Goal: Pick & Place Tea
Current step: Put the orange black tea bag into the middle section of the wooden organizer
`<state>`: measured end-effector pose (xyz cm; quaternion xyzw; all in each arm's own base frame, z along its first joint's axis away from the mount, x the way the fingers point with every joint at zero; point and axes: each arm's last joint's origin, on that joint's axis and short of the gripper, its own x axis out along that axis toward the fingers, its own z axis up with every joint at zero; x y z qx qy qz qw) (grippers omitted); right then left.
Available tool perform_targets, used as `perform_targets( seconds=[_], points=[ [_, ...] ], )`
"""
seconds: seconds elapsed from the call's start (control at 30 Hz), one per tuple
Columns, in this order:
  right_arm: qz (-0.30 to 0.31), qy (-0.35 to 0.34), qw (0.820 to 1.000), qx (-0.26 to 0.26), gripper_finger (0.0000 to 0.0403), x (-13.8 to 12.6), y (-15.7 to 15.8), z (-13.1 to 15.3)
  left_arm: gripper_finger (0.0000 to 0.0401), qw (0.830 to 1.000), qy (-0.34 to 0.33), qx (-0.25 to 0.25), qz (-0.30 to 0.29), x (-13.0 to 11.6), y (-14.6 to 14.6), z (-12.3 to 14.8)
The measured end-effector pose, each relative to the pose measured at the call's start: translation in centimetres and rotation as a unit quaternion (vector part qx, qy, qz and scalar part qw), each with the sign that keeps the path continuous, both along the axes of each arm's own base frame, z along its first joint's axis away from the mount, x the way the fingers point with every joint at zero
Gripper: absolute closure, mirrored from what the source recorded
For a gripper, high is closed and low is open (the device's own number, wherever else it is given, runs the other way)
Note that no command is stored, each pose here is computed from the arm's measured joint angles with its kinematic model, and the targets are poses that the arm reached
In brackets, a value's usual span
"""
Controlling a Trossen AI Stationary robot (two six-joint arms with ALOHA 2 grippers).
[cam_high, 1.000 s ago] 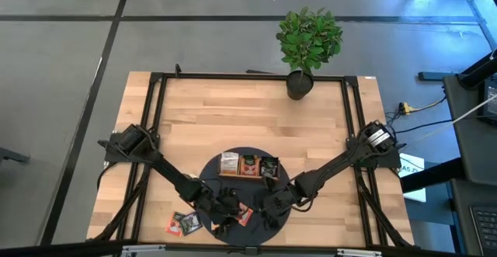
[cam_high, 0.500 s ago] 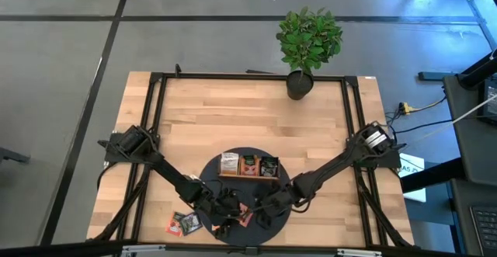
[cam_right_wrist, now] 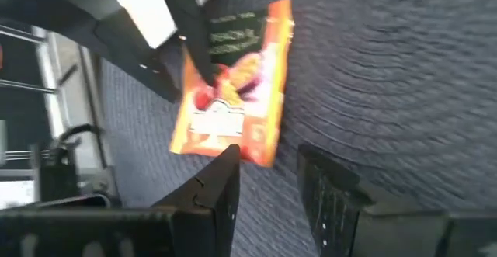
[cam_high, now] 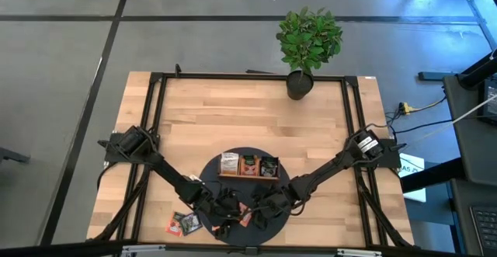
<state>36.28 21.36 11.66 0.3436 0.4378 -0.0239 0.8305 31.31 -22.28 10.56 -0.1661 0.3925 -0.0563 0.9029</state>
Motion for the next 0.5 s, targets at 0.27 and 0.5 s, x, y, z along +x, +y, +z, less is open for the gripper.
perform_targets(
  seconds=[0.27,0.5],
  points=[
    [0.016,-0.012,1.000,0.002,0.0280,0.18,0.19,-0.09,0.0306,1.000,-0.002,0.003,0.009,-0.02,0.02,-0.03],
    [0.034,-0.021,0.999,-0.015,0.0360,0.20,0.19,-0.11,0.0306,1.000,-0.004,0.006,0.009,-0.15,-0.15,-0.05]
  ],
)
